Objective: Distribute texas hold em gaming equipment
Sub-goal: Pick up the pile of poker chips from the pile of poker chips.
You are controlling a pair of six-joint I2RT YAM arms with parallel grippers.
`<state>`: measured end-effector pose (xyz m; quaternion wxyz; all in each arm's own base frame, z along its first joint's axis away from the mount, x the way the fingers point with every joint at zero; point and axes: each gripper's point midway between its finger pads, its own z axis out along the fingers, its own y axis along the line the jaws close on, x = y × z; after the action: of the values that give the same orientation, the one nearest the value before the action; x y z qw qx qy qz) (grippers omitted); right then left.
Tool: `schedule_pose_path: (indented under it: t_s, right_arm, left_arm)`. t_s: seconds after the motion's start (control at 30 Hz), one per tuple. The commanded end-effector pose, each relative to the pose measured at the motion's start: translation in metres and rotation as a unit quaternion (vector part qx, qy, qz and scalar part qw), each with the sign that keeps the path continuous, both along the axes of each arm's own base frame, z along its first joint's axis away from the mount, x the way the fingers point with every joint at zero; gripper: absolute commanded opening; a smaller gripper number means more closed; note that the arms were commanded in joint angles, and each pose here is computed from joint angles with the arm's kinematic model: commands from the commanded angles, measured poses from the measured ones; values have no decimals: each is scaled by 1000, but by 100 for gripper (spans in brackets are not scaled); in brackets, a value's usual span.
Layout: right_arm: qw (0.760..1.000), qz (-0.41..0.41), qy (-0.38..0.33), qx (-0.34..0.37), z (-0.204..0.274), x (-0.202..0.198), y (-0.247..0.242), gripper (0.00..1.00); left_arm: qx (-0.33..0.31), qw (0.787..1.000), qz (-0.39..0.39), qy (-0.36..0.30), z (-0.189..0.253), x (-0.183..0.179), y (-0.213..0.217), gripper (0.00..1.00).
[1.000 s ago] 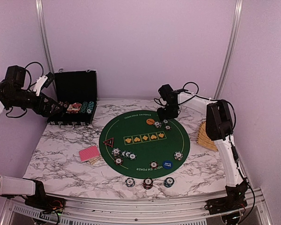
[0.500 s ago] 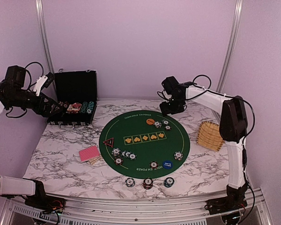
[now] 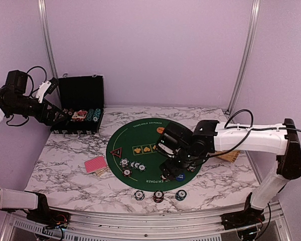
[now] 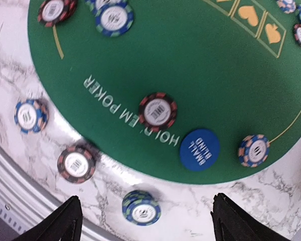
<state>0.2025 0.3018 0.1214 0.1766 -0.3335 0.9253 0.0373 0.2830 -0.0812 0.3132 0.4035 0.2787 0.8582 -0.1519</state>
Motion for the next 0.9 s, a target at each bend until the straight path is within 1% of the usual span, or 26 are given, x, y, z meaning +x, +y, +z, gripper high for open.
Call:
schedule_pose_path:
  t_s: [0.0,0.1,0.23,0.63,0.87]
  right_arm:
    - [999,-11,48,3,-7,-52,-4,88]
    - [997,-7,74,-12,-24,-75,-13,89]
    - [995,-2,96,-17,-41,-88,-20,89]
    - [993,-7,110,-39,-80,-86,-27,89]
    - [993,-20,111,-36,-86,-77,-33,84]
  left_arm:
    - [-5,1000,-9,13,-4,-10,-4,99]
    - [-5,1000,-8,12,-3,-10,-3,99]
    - [-8,1000,-8,13,-2,-10,-4,99]
    - [-6,1000,-8,13,-2,-8,-3,99]
    - [-8,1000,-9,19,-4,-6,-4,99]
